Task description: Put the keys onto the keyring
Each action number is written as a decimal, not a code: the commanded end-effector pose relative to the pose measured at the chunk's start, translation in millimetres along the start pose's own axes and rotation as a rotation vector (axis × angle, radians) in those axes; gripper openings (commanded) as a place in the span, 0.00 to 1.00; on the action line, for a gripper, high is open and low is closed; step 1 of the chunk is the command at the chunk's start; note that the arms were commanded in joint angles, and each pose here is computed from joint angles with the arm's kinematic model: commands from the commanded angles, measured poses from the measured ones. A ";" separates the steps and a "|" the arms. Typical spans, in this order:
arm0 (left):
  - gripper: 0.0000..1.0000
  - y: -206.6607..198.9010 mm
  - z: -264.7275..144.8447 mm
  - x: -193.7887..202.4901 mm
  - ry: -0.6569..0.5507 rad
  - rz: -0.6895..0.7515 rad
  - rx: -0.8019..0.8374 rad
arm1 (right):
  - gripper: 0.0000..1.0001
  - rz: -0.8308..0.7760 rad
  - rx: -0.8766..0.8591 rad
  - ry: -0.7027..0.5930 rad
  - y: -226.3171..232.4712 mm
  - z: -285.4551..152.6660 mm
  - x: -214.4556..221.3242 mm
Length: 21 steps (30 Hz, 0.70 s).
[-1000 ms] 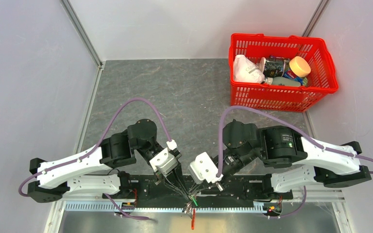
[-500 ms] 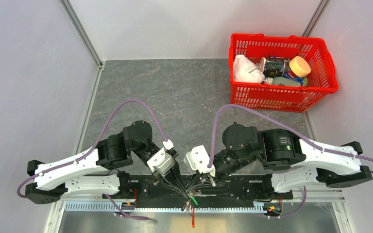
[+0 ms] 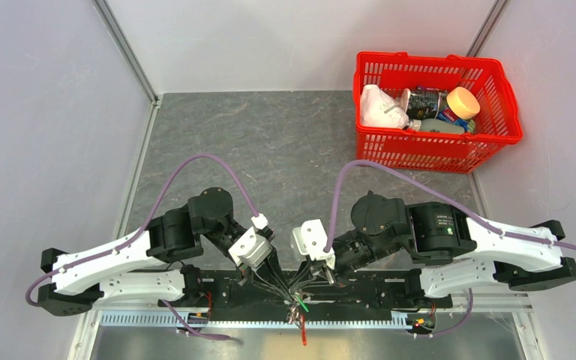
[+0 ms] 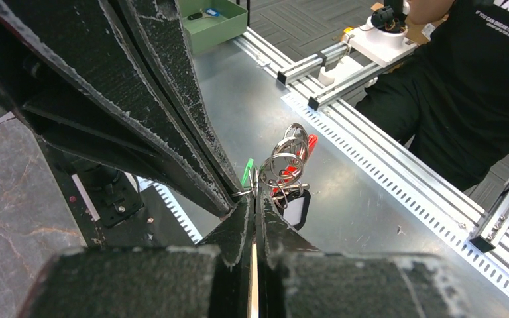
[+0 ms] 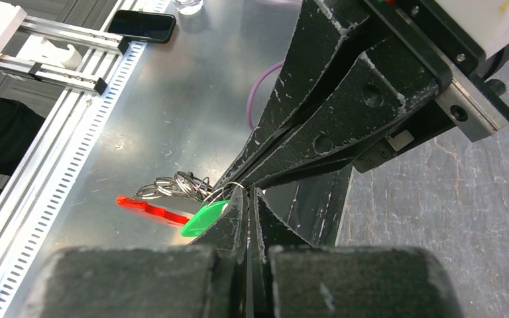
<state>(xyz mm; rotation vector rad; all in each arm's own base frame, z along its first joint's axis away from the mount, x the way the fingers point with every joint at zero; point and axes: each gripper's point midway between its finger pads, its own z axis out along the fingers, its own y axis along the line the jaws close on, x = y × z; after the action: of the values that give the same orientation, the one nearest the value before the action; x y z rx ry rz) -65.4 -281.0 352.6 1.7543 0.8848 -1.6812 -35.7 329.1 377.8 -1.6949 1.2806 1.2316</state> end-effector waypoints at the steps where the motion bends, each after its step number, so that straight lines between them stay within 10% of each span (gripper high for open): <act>1: 0.05 14.2 1.0 -10.8 -0.034 0.045 -0.076 | 0.00 -0.040 0.153 -0.113 -32.5 7.4 -26.8; 21: 0.22 25.0 -7.9 -20.3 -0.063 0.055 -0.195 | 0.00 -0.043 0.172 -0.183 -27.3 -12.9 -30.0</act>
<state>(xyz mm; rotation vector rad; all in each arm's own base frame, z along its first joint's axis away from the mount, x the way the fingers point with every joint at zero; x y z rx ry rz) -49.0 -283.9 352.3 1.6617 0.9644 -1.5771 -19.9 324.7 380.4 -1.5797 1.2753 1.1809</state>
